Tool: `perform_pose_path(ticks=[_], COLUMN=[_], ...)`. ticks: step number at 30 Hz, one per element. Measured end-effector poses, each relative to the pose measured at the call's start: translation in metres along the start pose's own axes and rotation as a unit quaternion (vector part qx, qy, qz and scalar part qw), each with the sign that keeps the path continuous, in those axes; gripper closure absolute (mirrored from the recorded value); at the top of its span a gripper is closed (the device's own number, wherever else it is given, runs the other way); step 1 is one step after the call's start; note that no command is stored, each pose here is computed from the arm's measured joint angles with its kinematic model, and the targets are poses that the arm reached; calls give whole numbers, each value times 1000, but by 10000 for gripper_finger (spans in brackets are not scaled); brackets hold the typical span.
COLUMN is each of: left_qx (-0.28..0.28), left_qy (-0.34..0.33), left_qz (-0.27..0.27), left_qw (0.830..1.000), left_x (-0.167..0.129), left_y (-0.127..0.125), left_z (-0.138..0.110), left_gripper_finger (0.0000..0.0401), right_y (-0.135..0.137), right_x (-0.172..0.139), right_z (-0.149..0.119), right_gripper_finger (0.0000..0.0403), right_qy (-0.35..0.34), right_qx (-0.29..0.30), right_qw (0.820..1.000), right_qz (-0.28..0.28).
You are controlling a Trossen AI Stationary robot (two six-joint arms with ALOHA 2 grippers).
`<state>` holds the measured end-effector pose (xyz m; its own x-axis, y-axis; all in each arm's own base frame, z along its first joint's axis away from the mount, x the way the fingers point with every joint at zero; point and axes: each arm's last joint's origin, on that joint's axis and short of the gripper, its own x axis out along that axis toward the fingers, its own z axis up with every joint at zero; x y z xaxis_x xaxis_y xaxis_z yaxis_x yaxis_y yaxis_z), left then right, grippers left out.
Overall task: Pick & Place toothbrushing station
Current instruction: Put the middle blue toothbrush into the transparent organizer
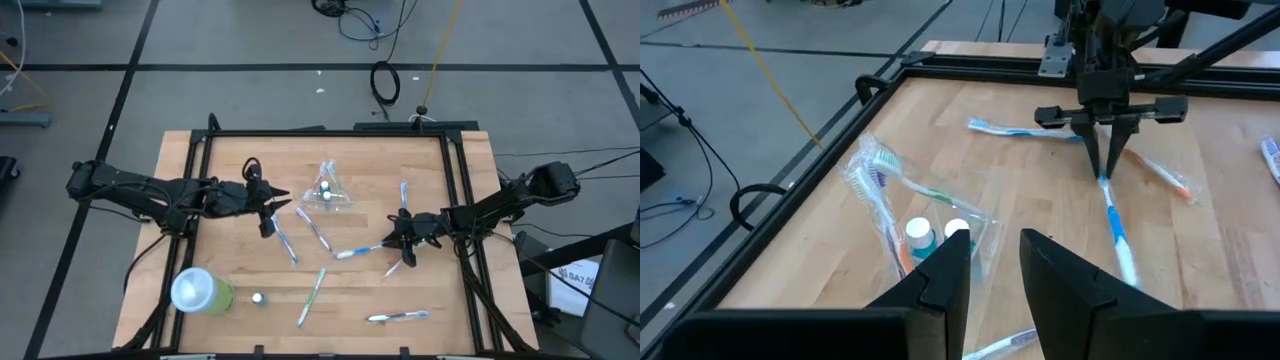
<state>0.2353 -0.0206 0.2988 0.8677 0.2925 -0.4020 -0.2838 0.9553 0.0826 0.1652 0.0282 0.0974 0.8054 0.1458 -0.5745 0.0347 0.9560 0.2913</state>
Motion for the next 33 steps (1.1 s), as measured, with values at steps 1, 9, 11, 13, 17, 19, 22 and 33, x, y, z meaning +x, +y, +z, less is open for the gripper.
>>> perform_pose_path(ticks=[1, 9, 11, 13, 17, 19, 22, 33], left_qx=[0, -1, -1, 0, 0, -1, -3, -3], left_qy=[0, 1, 2, 3, 3, 3, 2, 2], left_qz=[1, 3, 3, 3, 3, 3, 3, 3], left_qw=[1000, 1000, 1000, 1000, 1000, 1000, 1000, 1000], left_x=[0, 1, 1, 1, 1, 1, 1, 1], left_y=[0, 2, 2, 2, 2, 2, 2, 2], left_z=[0, 0, 0, 0, 0, 0, 0, 0], left_gripper_finger=[304, 304, 304, 304, 304, 304, 304, 304], right_y=[0, 1, 3, 5, 10, 15, 25, 59], right_x=[0, 0, 0, -1, -1, 2, 9, -22], right_z=[0, 4, 8, 13, 25, 34, 57, 169], right_gripper_finger=[371, 394, 399, 400, 400, 401, 401, 402], right_qy=[0, -22, -44, -69, -109, -100, -53, 102], right_qx=[0, -20, -35, -53, -91, -99, -109, -317], right_qw=[1000, 1000, 998, 996, 989, 988, 990, 941], right_qz=[-1, 5, 12, 19, 38, 60, 66, -55])
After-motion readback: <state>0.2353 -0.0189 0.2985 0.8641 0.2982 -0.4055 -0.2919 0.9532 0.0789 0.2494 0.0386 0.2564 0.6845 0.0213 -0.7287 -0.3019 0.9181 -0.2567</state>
